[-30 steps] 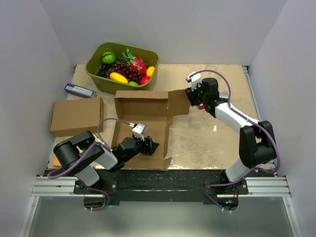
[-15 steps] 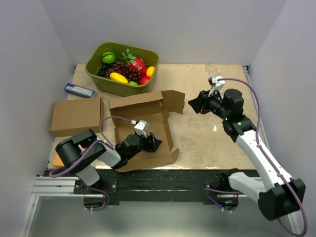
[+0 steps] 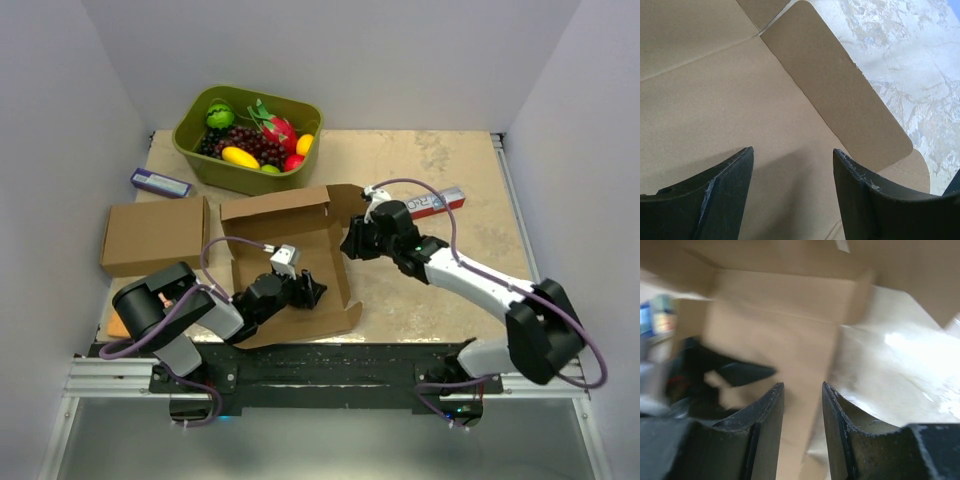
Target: Fold the paper box
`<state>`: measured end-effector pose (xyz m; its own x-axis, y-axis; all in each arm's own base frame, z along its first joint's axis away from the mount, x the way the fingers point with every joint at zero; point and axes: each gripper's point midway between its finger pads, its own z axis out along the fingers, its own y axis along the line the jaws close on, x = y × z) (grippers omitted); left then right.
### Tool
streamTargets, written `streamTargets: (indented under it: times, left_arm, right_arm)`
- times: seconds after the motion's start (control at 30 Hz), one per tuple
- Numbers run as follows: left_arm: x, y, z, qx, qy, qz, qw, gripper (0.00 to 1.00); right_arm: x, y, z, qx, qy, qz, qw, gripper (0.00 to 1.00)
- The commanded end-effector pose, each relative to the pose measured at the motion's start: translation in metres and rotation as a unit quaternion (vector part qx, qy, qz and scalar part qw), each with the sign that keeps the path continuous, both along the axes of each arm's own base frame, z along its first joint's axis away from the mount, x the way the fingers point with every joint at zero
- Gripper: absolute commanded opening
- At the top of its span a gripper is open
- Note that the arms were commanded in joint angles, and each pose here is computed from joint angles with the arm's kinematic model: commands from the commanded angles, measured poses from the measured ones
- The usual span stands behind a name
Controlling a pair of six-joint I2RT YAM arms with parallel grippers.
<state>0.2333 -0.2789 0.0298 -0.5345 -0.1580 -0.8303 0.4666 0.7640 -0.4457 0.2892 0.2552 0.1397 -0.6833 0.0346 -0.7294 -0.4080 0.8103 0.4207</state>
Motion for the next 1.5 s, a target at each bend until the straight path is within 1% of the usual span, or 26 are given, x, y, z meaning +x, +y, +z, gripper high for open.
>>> streamTargets:
  times: [0.0,0.07,0.1,0.17,0.2,0.23,0.3,0.47,0.63,0.77,0.9,1.03,1.27,1.47]
  left_arm:
    - [-0.017,0.022,-0.036,0.051,0.050,0.011,0.997,0.69]
    - [-0.017,0.021,-0.036,0.050,0.049,0.008,0.998,0.69]
    - [-0.017,0.020,-0.036,0.050,0.049,0.006,0.998,0.69]
    - [-0.018,0.020,-0.037,0.051,0.050,0.004,0.997,0.69]
    - [-0.018,0.019,-0.037,0.051,0.050,0.003,0.997,0.69]
    - [-0.018,0.019,-0.038,0.053,0.050,0.002,0.997,0.69]
    - [-0.018,0.019,-0.037,0.053,0.049,0.002,0.997,0.68]
    - [-0.018,0.017,-0.039,0.055,0.049,-0.002,0.997,0.69]
    - [-0.018,0.015,-0.041,0.058,0.050,-0.008,0.997,0.68]
    - [-0.017,0.014,-0.041,0.058,0.050,-0.008,0.997,0.68]
    - [-0.017,0.014,-0.041,0.059,0.050,-0.009,0.997,0.68]
    - [-0.017,0.013,-0.042,0.060,0.051,-0.011,0.997,0.68]
    - [-0.017,0.012,-0.041,0.058,0.049,-0.012,0.997,0.68]
    - [-0.017,0.012,-0.043,0.060,0.051,-0.013,0.997,0.68]
  right_arm:
    - [0.054,-0.015,-0.003,-0.034,-0.047,-0.112,0.992,0.40]
    - [0.068,-0.010,-0.018,-0.047,-0.047,-0.118,0.991,0.36]
    - [0.074,-0.011,-0.024,-0.054,-0.049,-0.130,0.989,0.33]
    - [0.086,-0.009,-0.029,-0.055,-0.056,-0.142,0.987,0.30]
    - [0.088,-0.008,-0.043,-0.065,-0.048,-0.145,0.986,0.27]
    - [0.096,-0.009,-0.042,-0.064,-0.059,-0.159,0.984,0.25]
    - [0.099,-0.010,-0.052,-0.067,-0.057,-0.167,0.982,0.22]
    - [0.112,-0.016,-0.053,-0.074,-0.083,-0.192,0.975,0.19]
    - [0.121,0.004,-0.050,-0.050,-0.106,-0.156,0.981,0.17]
    - [0.116,0.028,-0.043,-0.010,-0.107,-0.102,0.989,0.15]
    - [0.108,0.043,-0.045,0.017,-0.099,-0.064,0.993,0.13]
    - [0.100,0.051,-0.053,0.044,-0.091,-0.048,0.994,0.12]
    - [0.095,0.052,-0.103,0.020,-0.043,-0.049,0.998,0.11]
    - [0.091,0.053,-0.115,0.021,-0.034,-0.044,0.998,0.10]
